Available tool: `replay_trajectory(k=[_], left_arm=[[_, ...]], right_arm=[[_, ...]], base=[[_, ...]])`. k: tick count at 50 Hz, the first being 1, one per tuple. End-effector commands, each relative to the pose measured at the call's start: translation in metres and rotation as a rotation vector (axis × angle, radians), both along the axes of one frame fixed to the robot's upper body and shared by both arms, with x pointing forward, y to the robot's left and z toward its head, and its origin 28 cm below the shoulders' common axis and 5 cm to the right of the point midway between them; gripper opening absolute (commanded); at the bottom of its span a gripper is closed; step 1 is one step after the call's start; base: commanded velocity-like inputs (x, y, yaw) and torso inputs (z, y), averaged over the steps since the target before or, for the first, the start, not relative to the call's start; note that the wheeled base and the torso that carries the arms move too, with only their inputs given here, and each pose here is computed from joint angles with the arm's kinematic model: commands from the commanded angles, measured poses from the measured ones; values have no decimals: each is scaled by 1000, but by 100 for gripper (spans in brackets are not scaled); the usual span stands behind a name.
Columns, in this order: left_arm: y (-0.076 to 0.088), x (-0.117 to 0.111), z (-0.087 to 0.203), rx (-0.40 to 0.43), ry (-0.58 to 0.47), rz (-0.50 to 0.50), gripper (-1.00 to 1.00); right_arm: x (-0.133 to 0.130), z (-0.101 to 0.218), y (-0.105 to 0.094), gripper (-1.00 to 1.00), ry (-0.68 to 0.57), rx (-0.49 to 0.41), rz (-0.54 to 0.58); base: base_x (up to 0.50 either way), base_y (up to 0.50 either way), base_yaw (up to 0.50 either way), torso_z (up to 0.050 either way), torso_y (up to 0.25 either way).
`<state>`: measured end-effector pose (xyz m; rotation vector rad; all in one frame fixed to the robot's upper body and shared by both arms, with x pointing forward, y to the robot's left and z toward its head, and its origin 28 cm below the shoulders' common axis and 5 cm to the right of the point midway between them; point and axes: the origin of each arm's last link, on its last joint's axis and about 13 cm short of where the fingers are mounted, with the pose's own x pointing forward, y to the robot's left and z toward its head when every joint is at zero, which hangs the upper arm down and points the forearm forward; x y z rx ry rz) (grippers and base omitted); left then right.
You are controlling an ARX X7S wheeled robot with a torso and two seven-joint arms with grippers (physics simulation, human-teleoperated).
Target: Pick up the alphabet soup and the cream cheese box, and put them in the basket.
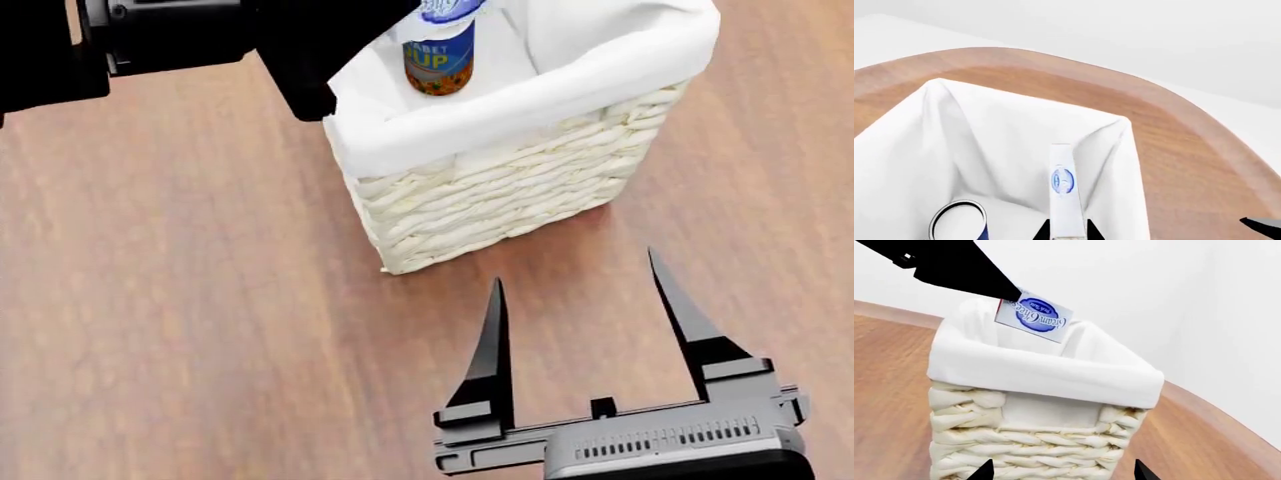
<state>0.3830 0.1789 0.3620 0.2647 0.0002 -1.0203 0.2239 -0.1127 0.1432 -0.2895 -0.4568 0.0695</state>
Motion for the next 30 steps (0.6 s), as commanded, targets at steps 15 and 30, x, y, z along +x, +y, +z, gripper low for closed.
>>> replay_trajectory(k=[15, 30], left_arm=[[-1, -5, -1, -15, -12, -46, 100], [0, -5, -1, -27, -18, -35, 100]], right_arm=[[-1, -1, 0, 100, 4, 0, 2], [-1, -2, 1, 100, 7, 0, 4]], base=[[0, 0, 0, 0, 0], [0, 0, 0, 0, 0]])
